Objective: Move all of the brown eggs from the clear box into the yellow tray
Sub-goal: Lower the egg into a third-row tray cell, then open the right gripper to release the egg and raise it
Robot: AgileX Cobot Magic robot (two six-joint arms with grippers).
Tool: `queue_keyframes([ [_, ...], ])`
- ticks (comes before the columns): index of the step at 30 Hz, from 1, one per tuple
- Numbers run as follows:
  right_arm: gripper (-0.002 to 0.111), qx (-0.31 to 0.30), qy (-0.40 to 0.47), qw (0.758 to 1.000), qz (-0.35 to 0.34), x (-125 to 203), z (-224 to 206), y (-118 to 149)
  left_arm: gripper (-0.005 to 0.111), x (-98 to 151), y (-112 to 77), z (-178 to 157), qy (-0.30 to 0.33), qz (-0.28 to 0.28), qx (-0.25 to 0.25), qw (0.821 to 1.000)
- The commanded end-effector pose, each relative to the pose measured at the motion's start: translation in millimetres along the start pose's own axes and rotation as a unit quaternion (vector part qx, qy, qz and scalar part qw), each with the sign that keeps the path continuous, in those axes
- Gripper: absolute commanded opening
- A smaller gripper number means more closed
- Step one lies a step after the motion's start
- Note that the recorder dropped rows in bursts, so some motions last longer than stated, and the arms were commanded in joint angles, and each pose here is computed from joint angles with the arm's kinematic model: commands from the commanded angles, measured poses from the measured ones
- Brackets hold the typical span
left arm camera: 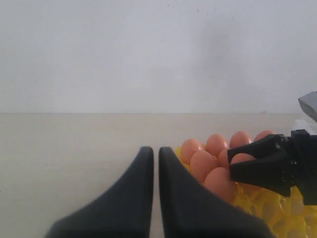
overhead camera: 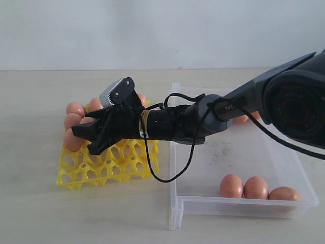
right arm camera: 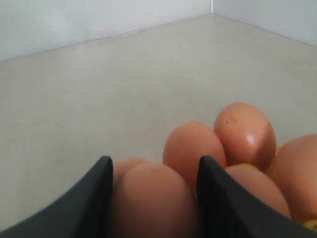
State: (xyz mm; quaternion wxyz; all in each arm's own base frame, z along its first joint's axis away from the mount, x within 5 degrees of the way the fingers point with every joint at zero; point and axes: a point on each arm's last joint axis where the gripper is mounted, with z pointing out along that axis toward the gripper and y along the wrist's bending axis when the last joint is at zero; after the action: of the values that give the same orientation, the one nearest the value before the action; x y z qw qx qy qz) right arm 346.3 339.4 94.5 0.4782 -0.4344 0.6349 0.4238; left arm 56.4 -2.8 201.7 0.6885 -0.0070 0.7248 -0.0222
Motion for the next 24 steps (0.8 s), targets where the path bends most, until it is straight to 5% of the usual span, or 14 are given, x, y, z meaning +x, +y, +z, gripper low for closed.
queue_keyframes([
  [1,0.025,0.000,0.010,1.000,-0.028,-0.6,8.4,10.2,0.004,-0.2,0.4,0.0,-0.007,-0.003,-0.003,1.000],
  [8,0.050,0.044,0.021,0.999,0.003,0.9,11.2,6.5,0.004,-0.2,0.4,0.0,-0.007,-0.003,-0.003,1.000],
  [16,0.051,0.039,-0.013,0.999,0.013,-8.4,10.8,7.8,0.004,-0.2,0.4,0.0,-0.007,-0.003,-0.003,1.000],
  [24,0.050,0.087,-0.003,0.996,-0.013,-63.1,-3.6,8.2,0.004,-0.2,0.4,0.0,-0.007,-0.003,-0.003,1.000],
])
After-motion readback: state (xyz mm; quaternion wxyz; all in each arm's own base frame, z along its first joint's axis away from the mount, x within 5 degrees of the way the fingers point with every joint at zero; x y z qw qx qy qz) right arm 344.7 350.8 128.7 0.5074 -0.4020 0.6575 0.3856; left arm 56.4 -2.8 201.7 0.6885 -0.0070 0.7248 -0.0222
